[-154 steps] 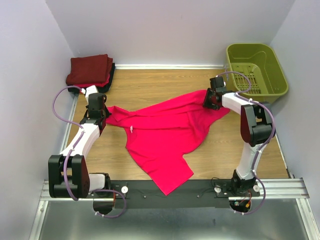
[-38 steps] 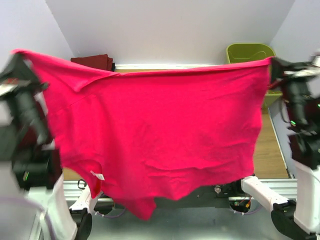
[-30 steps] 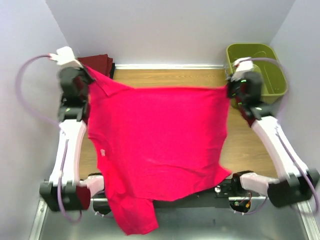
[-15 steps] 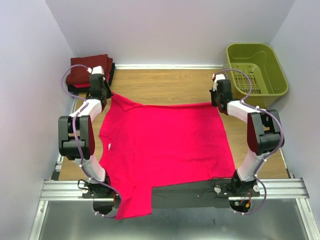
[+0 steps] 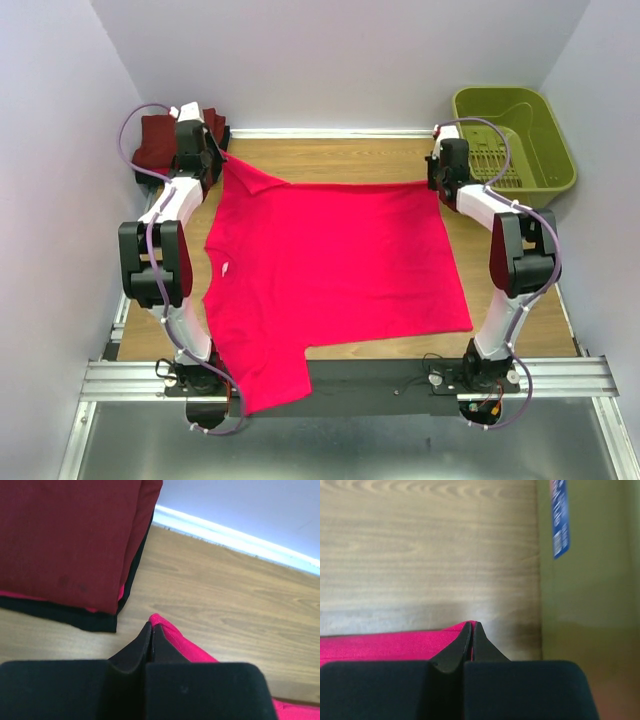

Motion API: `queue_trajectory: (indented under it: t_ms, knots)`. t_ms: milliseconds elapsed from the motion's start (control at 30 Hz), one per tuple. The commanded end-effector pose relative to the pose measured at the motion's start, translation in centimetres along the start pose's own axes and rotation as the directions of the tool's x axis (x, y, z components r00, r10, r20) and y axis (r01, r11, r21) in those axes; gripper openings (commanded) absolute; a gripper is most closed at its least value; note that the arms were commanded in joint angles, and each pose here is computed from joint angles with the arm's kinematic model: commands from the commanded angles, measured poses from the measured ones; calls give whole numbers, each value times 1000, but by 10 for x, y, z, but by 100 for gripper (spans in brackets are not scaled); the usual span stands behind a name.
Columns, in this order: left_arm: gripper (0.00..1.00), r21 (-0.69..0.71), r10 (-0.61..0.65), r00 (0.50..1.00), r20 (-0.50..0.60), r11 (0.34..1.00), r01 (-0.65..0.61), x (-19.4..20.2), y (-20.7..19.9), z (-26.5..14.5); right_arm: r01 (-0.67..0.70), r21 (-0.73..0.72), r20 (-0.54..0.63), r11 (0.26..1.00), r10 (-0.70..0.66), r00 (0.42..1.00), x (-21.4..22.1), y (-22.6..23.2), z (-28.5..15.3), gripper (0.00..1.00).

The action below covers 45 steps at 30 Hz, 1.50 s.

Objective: Fold and stack the t-shirts
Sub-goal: Fold the tshirt

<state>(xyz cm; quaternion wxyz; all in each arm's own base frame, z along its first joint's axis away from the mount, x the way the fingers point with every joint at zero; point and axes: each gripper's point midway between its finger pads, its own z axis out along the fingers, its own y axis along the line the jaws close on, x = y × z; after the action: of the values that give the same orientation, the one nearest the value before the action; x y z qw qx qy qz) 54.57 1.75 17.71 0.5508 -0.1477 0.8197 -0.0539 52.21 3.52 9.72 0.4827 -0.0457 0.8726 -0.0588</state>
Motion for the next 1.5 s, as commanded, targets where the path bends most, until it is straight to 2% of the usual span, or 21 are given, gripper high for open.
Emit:
queue_trajectory:
  t_ms: [0, 300, 533, 700, 933, 1033, 1333, 1467]
  knots:
    - [0, 14, -16, 1000, 4, 1000, 16, -9, -6, 7, -23, 34, 2, 999, 23, 1000, -2, -12, 14, 1]
    - [0, 65, -36, 998, -55, 997, 39, 5, -14, -3, -56, -23, -5, 998, 56, 998, -7, -2, 13, 0]
    - [0, 10, -102, 991, -91, 995, 103, -5, -11, -52, -110, -30, -16, 993, 110, 994, -18, -5, -23, 1]
    - [0, -13, -146, 980, -132, 989, 146, 7, -8, -86, -131, -38, -27, 991, 130, 991, -18, -5, -44, 1]
    - [0, -4, -176, 970, -165, 984, 178, 23, -8, -133, -166, -43, -84, 985, 162, 983, -4, -4, -66, 1]
    - [0, -13, -198, 961, -191, 980, 199, 38, -5, -147, -174, -52, -113, 983, 167, 979, 4, -2, -74, 1]
    - [0, -15, -252, 951, -181, 967, 254, 36, -6, -183, -164, -25, -175, 986, 157, 972, 25, -6, -92, 1]
    - [0, -33, -269, 942, -199, 963, 268, 52, 0, -191, -174, -10, -206, 985, 168, 964, 37, -7, -95, 0]
